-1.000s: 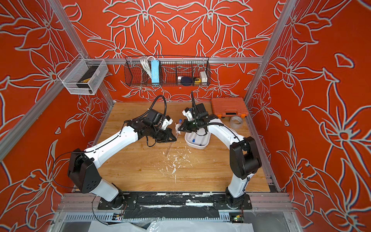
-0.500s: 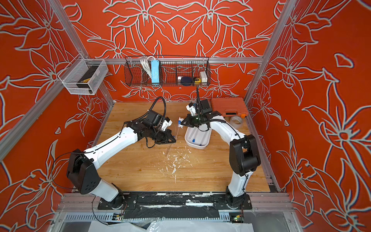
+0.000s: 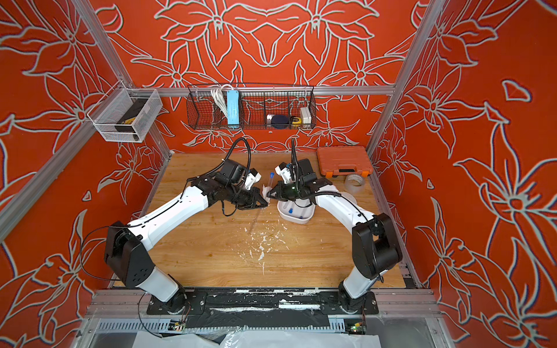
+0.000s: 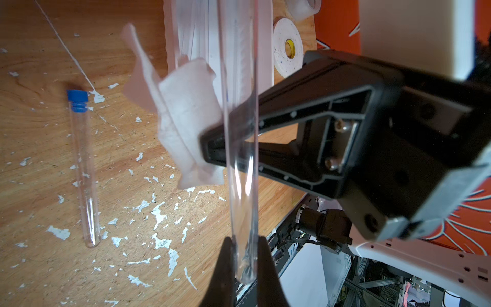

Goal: Wipe the exteriors of test tubes
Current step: Wipe the dirt from the test tube.

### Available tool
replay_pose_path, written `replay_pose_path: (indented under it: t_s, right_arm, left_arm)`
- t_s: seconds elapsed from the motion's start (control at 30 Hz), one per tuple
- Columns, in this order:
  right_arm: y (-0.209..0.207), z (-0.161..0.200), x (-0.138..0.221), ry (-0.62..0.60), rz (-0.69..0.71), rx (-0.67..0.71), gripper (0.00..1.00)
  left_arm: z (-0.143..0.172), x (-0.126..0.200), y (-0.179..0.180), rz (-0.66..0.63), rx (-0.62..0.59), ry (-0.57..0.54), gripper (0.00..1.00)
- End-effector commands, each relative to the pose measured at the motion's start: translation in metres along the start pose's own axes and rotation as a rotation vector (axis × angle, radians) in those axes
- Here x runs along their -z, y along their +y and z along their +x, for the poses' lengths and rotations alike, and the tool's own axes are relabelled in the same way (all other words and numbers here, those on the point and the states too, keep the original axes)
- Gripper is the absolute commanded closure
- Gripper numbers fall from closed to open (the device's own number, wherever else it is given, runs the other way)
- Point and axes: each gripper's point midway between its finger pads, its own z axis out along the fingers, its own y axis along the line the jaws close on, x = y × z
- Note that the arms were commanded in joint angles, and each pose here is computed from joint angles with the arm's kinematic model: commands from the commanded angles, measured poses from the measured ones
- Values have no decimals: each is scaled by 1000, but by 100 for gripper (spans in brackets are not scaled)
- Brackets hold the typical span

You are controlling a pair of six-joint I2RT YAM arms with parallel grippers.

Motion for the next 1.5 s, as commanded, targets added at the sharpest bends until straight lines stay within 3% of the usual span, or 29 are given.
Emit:
replay_pose_path:
  t_s: [0.0, 0.57, 1.1, 1.47]
  right_arm:
    - [12, -12, 6, -36, -20, 43, 100]
    - [23, -42, 13, -72, -76, 62, 100]
    - [29, 2, 10, -15, -154, 0, 100]
    - [39, -22, 36, -112, -336, 7, 100]
  left_arm:
    - [4, 2, 0, 3, -7, 23, 97]
    - [10, 9, 1, 1, 13, 5, 96]
    - [-16, 6, -20, 58, 7, -37, 97]
    - [-6, 25, -26, 59, 7, -18, 97]
